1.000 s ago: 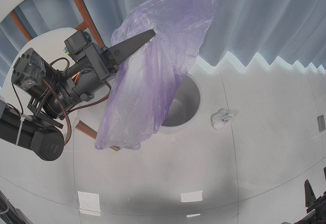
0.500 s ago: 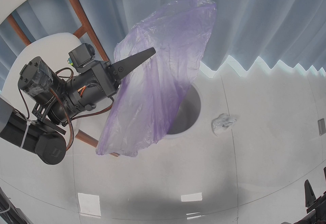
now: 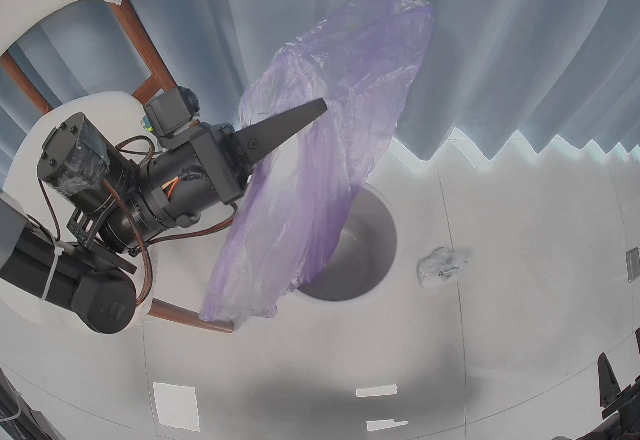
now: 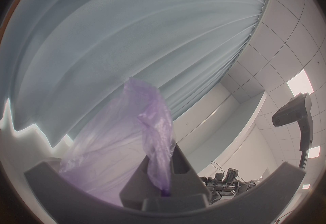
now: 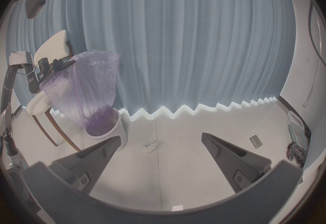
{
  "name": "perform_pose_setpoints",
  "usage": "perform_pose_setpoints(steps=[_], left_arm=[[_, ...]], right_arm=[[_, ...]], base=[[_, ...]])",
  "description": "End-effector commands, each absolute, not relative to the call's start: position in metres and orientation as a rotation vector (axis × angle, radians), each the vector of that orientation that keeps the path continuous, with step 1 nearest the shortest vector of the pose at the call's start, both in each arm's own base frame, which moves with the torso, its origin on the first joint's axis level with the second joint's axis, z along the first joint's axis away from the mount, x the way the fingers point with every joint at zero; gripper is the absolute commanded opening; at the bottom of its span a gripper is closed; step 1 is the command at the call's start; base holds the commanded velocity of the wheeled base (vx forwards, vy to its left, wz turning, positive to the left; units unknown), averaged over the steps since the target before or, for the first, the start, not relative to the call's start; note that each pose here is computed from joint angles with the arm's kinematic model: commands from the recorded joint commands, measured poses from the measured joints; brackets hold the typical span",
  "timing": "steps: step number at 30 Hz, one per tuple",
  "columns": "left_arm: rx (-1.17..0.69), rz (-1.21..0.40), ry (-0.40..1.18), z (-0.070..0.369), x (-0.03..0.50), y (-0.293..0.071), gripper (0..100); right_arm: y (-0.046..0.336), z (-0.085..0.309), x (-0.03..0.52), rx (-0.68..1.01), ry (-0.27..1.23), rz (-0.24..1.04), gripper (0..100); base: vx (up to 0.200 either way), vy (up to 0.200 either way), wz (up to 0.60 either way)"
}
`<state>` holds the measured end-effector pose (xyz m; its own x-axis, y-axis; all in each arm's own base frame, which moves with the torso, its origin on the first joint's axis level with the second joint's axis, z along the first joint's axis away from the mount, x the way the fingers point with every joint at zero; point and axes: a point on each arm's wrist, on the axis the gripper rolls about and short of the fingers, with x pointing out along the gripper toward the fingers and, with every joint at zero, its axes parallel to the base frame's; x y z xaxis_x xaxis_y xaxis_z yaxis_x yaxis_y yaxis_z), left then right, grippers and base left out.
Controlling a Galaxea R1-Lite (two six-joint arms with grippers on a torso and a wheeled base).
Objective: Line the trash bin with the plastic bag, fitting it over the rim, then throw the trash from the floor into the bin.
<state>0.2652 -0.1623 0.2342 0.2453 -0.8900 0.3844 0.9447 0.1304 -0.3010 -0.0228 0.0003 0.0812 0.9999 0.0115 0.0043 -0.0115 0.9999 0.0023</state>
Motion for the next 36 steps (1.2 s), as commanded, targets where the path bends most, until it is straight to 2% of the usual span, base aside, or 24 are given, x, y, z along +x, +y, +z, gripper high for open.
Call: perform_pose_setpoints(steps=[1,14,26,36], left_arm=[[-0.54,-1.331,-0.089,0.226,0.267,-0.164,0],[-0.467,-1.274,-0.004,0.179,0.286,-0.17,0],[-0.47,-1.33,0.07,0.174,0.252,-0.172,0],[-0.418,-1.268,0.023,0.166,0.281,-0.165,0]], right_arm=[[0.0,0.076,-0.023,0.002,-0.005,0.012,100],[0.0,0.076,-0.023,0.002,-0.005,0.012,100],[0.0,0.076,-0.023,0.002,-0.005,0.012,100],[0.0,0.076,-0.023,0.003,-0.005,0.012,100]], base=[[0.0,0.0,0.0],[0.0,0.0,0.0],[0.0,0.0,0.0],[0.0,0.0,0.0]])
